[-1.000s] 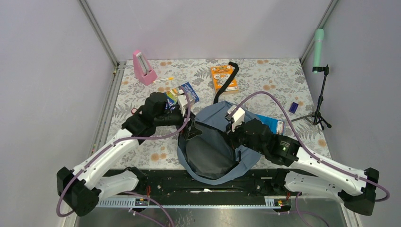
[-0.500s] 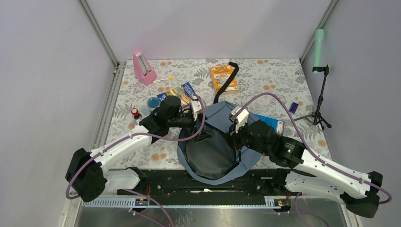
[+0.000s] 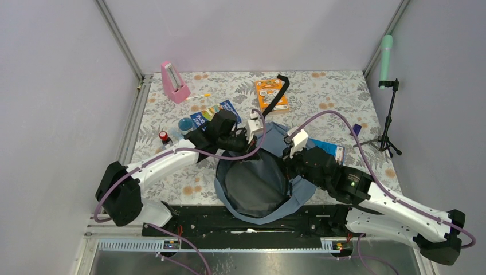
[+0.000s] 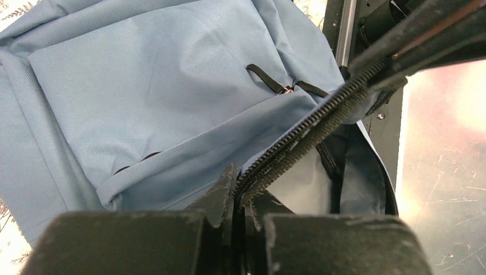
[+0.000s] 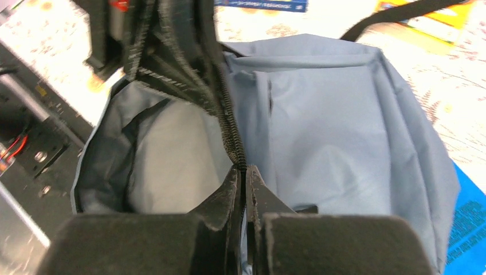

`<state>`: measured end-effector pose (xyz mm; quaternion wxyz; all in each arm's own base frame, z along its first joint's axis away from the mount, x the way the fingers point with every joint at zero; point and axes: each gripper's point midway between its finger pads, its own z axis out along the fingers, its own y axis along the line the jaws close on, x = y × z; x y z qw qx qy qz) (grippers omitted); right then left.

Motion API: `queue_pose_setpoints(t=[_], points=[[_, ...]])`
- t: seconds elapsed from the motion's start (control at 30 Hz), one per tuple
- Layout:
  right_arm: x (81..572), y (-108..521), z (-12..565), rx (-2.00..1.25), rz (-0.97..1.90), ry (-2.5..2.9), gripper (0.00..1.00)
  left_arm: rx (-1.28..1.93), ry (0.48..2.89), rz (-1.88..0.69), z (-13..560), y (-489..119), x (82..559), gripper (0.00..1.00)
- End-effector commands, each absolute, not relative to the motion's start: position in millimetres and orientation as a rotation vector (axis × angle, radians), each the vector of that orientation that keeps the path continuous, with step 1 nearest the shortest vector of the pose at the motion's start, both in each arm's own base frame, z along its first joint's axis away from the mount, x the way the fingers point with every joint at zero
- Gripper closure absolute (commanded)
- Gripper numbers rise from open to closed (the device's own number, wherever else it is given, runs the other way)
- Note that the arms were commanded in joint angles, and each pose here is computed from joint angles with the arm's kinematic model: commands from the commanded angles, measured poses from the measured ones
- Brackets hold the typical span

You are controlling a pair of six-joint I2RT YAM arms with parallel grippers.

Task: Pack the student bag
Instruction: Adjust the student bag at the center of the board.

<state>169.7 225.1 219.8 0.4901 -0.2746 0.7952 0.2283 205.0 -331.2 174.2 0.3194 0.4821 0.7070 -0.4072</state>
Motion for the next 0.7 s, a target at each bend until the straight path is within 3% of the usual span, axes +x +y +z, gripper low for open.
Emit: queue_pose_setpoints(t=[0.0, 0.1, 0.23, 0.3, 0.67], points=[[198.1, 194.7, 229.6, -0.434, 0.364, 1.939, 0.93, 1.188, 1.839, -1.020, 211.5, -327.4, 215.2, 1.00], [210.3, 175.8, 223.4, -0.332, 0.256, 1.971, 0.69, 1.100, 1.804, -0.992, 237.2, -320.8, 216.5, 1.00], [220.8, 155.0, 220.8, -0.159, 0.209, 1.989, 0.19, 0.966, 1.787, -0.920, 259.5, -303.3, 220.4, 1.00], [226.5, 137.5, 217.1, -0.020, 0.191, 2.013, 0.02, 0.944, 1.786, -0.896, 261.0, -296.4, 219.4, 1.00], [216.0, 99.9, 141.4, 0.554, 0.319, 2.191, 0.00, 1.018, 1.814, -0.980, 243.9, -300.9, 202.7, 1.00]])
